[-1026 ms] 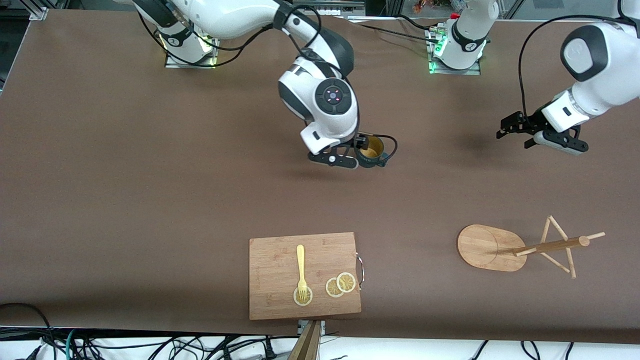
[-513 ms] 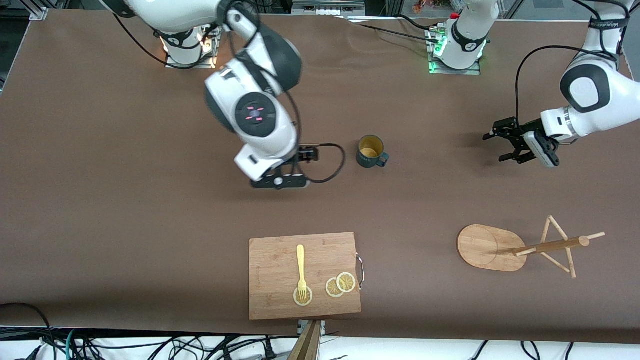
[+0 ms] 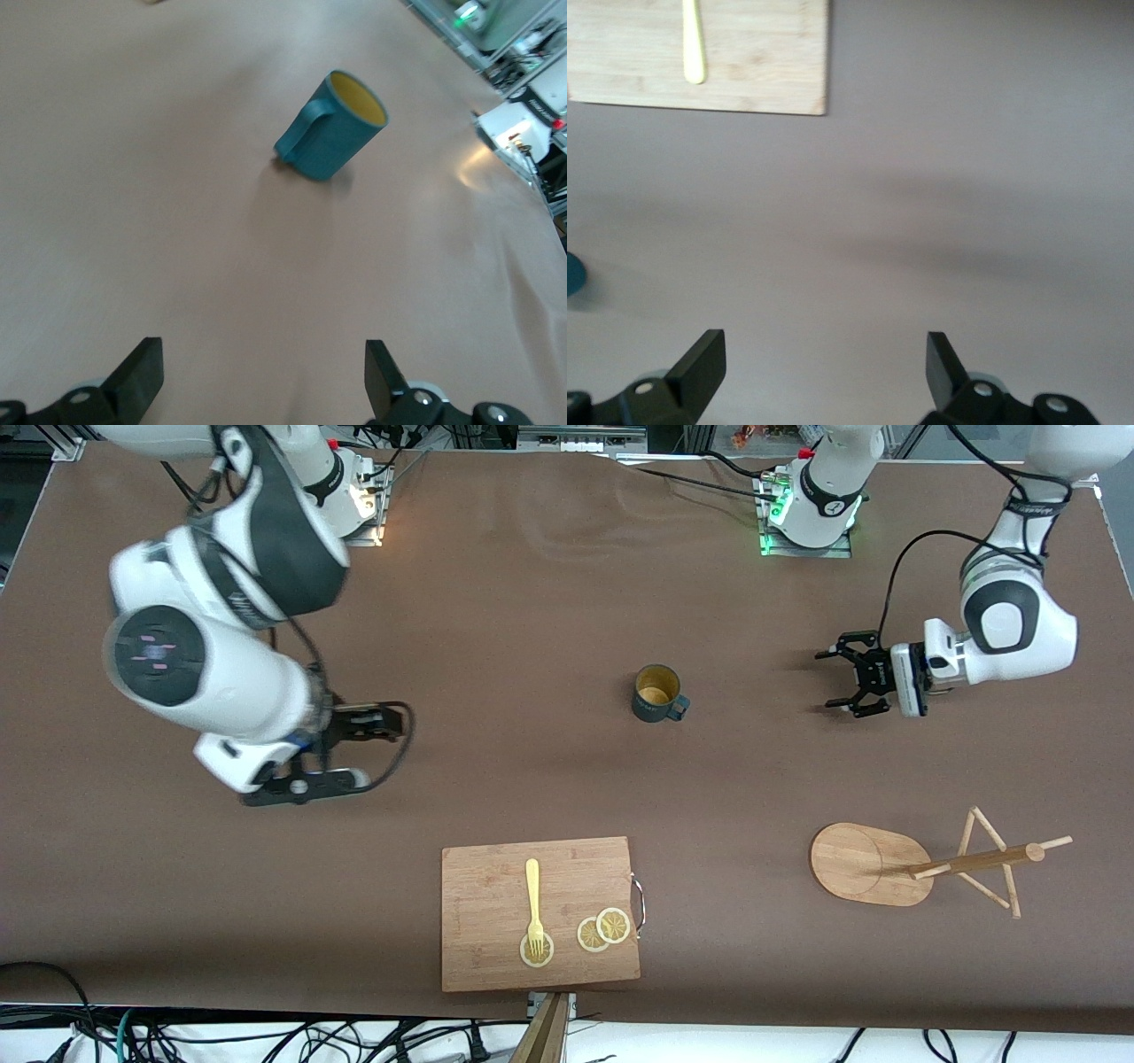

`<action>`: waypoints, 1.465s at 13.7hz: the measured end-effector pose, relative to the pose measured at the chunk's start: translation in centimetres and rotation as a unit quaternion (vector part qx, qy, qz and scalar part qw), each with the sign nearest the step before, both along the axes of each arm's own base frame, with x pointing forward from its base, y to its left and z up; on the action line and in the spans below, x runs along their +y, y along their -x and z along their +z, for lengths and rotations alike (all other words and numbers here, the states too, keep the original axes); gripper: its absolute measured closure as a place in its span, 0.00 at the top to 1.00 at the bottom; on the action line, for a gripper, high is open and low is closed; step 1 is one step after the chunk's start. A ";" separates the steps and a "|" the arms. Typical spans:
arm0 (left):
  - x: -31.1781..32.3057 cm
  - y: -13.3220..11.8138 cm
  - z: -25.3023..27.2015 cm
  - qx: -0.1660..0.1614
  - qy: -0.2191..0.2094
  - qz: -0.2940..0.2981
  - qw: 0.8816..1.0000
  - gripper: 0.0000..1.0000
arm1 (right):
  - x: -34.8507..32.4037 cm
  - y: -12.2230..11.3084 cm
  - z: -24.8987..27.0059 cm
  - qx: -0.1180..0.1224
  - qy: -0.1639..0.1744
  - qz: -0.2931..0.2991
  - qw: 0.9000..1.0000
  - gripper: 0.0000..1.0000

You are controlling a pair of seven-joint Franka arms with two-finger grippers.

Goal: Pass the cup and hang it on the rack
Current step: 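Grasp the mug handle with the left gripper while the right withdraws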

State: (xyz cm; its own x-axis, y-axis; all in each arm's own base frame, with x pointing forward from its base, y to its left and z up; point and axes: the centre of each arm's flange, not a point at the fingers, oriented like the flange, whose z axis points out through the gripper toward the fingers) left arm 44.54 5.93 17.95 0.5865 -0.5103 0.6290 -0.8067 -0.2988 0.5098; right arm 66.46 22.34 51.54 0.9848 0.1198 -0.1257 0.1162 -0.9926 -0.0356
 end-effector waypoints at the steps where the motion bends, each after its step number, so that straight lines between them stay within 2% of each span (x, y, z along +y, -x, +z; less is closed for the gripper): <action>1: -1.1 0.1 -1.1 -0.018 0.022 -0.007 1.000 1.00 | -2.9 -0.2 1.5 -0.004 0.000 -0.008 1.000 1.00; 4: -4.7 0.6 -4.1 -0.050 0.084 -0.021 0.995 1.00 | -11.8 0.6 6.0 -0.006 0.007 -0.020 1.000 1.00; 8: -9.3 0.6 -6.8 -0.102 0.133 -0.041 0.985 1.00 | -21.9 3.9 9.3 -0.006 0.032 -0.032 0.999 1.00; 10: -11.3 -0.8 -7.2 -0.128 0.147 -0.049 0.979 1.00 | -23.7 5.7 10.5 -0.007 0.046 -0.045 0.998 1.00; 12: -13.5 -2.3 -7.8 -0.165 0.161 -0.062 0.971 1.00 | -25.1 7.3 12.5 -0.020 0.064 -0.056 0.996 1.00; 14: -15.4 -3.7 -8.4 -0.191 0.175 -0.071 0.963 1.00 | -26.8 9.1 14.3 -0.028 0.068 -0.072 0.995 1.00; 17: -17.3 -4.6 -9.2 -0.197 0.193 -0.072 0.959 1.00 | -27.3 10.0 13.4 -0.013 0.067 -0.057 0.996 1.00; 20: -19.7 -3.6 -10.5 -0.183 0.217 -0.067 0.957 1.00 | -27.8 9.9 12.6 -0.002 0.062 -0.023 0.998 1.00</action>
State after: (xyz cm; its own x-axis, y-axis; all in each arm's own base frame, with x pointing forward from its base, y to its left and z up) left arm 48.18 -13.75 7.48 0.2343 -0.2097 0.9493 -0.9711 -0.0043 0.2387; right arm 56.53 -5.43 64.10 0.9895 0.0585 -0.1321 0.0706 -0.9935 0.0891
